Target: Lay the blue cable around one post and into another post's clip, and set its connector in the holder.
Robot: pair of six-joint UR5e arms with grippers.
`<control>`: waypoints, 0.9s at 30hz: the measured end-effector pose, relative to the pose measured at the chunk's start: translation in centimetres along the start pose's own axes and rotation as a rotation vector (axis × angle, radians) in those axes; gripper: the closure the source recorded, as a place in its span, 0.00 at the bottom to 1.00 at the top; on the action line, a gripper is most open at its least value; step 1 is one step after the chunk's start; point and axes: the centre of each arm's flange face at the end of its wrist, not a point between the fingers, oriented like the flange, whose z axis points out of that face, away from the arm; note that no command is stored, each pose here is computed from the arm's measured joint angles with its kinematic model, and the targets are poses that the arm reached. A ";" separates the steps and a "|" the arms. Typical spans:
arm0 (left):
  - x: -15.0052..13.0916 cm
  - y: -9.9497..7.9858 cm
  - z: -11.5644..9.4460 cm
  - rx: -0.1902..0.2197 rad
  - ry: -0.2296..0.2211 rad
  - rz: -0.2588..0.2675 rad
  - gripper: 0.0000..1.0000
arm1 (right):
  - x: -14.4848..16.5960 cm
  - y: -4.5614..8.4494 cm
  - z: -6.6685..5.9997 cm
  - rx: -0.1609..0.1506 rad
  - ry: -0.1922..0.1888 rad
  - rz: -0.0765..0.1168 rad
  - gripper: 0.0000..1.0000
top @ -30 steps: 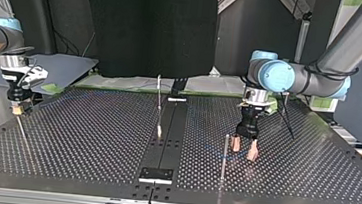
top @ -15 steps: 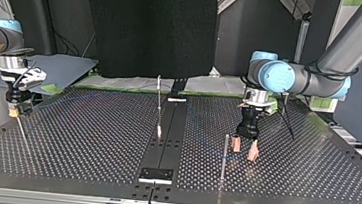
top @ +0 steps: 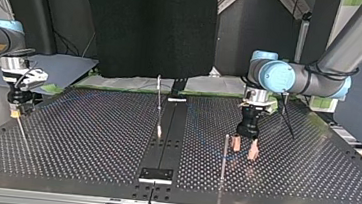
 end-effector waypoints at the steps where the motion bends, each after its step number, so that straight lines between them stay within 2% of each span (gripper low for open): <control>1: 0.0 0.0 0.0 -0.002 0.003 0.000 0.00 | 0.0 0.0 0.0 0.000 0.000 0.001 0.00; 8: 0.3 -0.5 -0.3 0.009 0.027 -0.040 0.00 | 0.0 0.0 0.0 -0.002 0.000 0.004 0.00; 15: -1.1 -2.1 -0.8 0.019 0.019 -0.100 0.00 | 0.0 0.0 0.0 -0.002 0.000 0.005 0.00; 21: -2.0 -2.1 -1.4 -0.027 0.009 -0.102 0.00 | 0.0 0.0 0.0 -0.001 0.001 0.004 0.00; 27: -1.8 -1.9 -1.9 -0.065 0.030 -0.060 0.00 | 0.0 0.0 0.0 -0.001 0.001 0.004 0.00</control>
